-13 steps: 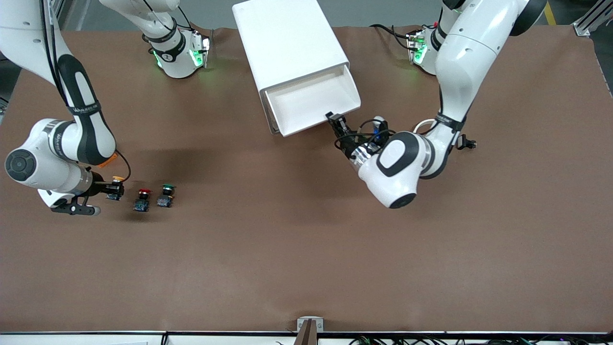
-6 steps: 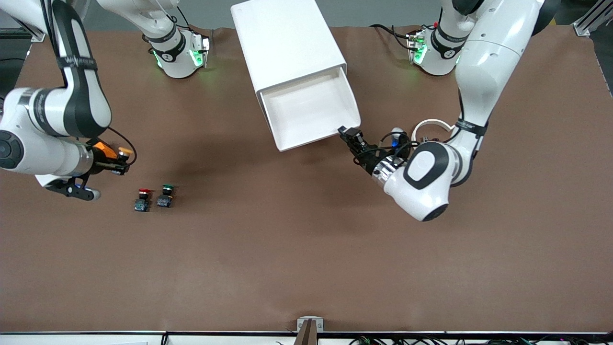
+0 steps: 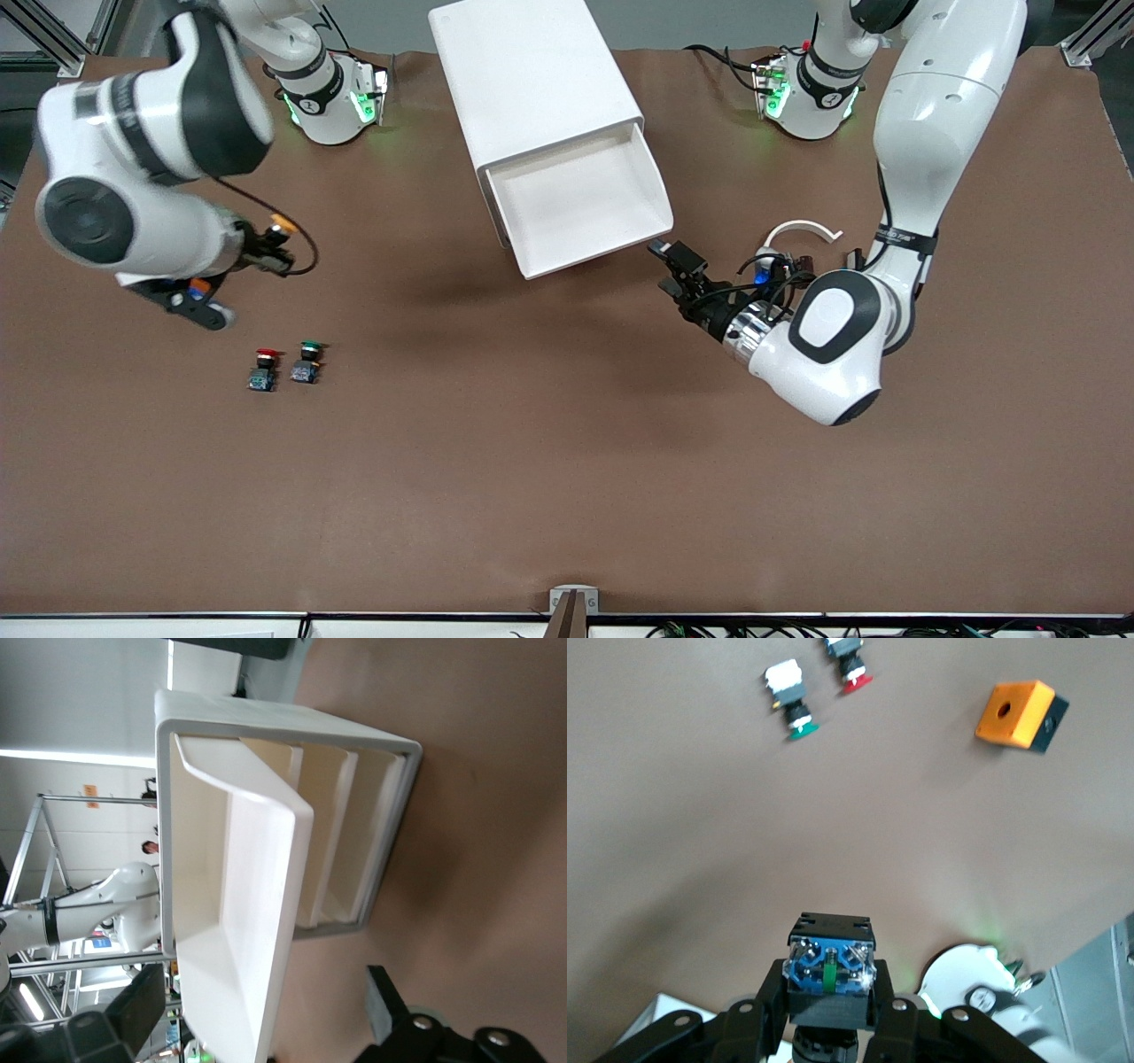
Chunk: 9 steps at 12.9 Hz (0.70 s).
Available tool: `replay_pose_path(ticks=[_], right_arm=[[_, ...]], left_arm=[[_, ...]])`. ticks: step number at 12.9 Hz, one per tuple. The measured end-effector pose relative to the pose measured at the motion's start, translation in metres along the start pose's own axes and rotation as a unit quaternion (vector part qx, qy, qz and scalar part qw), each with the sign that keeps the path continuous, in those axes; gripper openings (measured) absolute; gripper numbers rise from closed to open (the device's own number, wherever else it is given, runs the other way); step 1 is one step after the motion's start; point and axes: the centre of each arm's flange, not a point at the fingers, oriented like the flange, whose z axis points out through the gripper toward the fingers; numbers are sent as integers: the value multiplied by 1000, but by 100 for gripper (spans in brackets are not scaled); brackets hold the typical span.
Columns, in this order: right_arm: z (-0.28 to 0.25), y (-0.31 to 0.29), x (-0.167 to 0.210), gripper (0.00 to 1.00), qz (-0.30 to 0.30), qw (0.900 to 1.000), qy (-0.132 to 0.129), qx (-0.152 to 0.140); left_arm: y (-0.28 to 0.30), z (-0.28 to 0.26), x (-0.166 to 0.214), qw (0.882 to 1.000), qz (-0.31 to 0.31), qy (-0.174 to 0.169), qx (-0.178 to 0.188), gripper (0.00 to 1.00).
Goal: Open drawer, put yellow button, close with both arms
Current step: 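Carry the yellow button into the drawer while the left gripper withdraws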
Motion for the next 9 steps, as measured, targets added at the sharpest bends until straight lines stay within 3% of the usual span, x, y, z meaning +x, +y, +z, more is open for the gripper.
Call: replay_pose_path(ticks=[2, 4, 7, 9], right_arm=[[-10, -46, -61, 41, 48, 999, 18, -4], [-14, -84, -117, 41, 95, 995, -5, 18], [-27, -116, -149, 41, 167, 983, -40, 65], [-25, -144, -163, 41, 207, 973, -40, 99]], left_arm=[[-6, -48, 8, 998, 39, -25, -46, 100], [-19, -91, 24, 986, 131, -21, -105, 100], [-71, -135, 44, 944, 284, -9, -170, 100], [-93, -173, 70, 908, 359, -6, -215, 100]])
